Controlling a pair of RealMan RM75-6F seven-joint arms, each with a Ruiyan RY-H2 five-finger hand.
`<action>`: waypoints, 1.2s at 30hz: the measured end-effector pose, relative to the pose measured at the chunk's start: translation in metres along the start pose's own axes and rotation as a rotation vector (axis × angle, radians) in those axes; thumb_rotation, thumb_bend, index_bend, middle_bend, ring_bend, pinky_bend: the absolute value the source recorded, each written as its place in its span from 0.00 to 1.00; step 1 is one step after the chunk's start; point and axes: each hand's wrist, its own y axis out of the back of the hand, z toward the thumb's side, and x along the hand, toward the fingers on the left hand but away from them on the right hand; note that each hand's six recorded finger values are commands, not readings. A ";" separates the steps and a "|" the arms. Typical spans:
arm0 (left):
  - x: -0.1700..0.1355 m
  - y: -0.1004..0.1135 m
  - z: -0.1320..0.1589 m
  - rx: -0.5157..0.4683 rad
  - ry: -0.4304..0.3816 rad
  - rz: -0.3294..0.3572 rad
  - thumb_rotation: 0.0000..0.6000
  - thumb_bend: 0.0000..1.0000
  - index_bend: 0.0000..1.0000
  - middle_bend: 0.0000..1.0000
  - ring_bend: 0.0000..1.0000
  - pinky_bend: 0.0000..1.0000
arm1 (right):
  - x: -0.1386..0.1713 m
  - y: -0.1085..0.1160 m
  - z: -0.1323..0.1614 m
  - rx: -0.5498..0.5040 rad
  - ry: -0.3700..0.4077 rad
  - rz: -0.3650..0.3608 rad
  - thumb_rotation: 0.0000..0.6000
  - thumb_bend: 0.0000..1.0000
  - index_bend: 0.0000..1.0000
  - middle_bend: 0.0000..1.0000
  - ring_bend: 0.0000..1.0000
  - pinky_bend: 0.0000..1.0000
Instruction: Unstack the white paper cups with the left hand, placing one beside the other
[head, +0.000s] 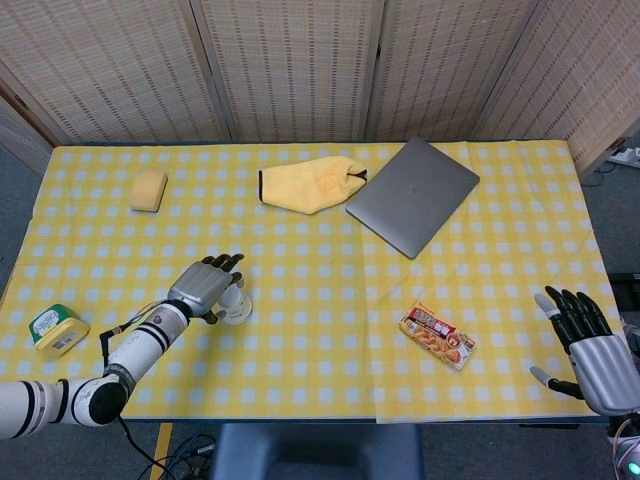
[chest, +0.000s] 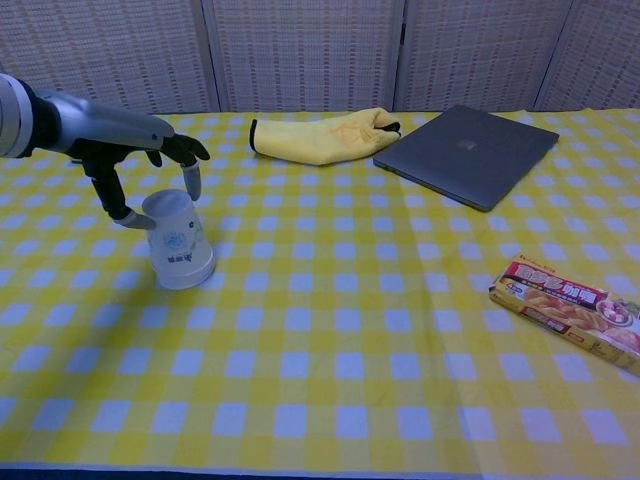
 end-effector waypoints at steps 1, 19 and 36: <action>0.001 0.000 0.000 0.000 -0.001 0.001 1.00 0.35 0.34 0.00 0.00 0.16 | 0.000 0.000 0.000 0.000 0.000 0.000 1.00 0.12 0.00 0.00 0.00 0.00; -0.004 0.003 0.000 0.012 0.003 0.010 1.00 0.35 0.36 0.00 0.00 0.16 | 0.001 0.001 0.000 -0.001 0.002 -0.006 1.00 0.12 0.00 0.00 0.00 0.00; -0.033 0.030 0.012 0.068 0.020 0.080 1.00 0.35 0.37 0.00 0.00 0.16 | 0.006 0.004 0.002 -0.007 0.014 -0.014 1.00 0.12 0.00 0.00 0.00 0.00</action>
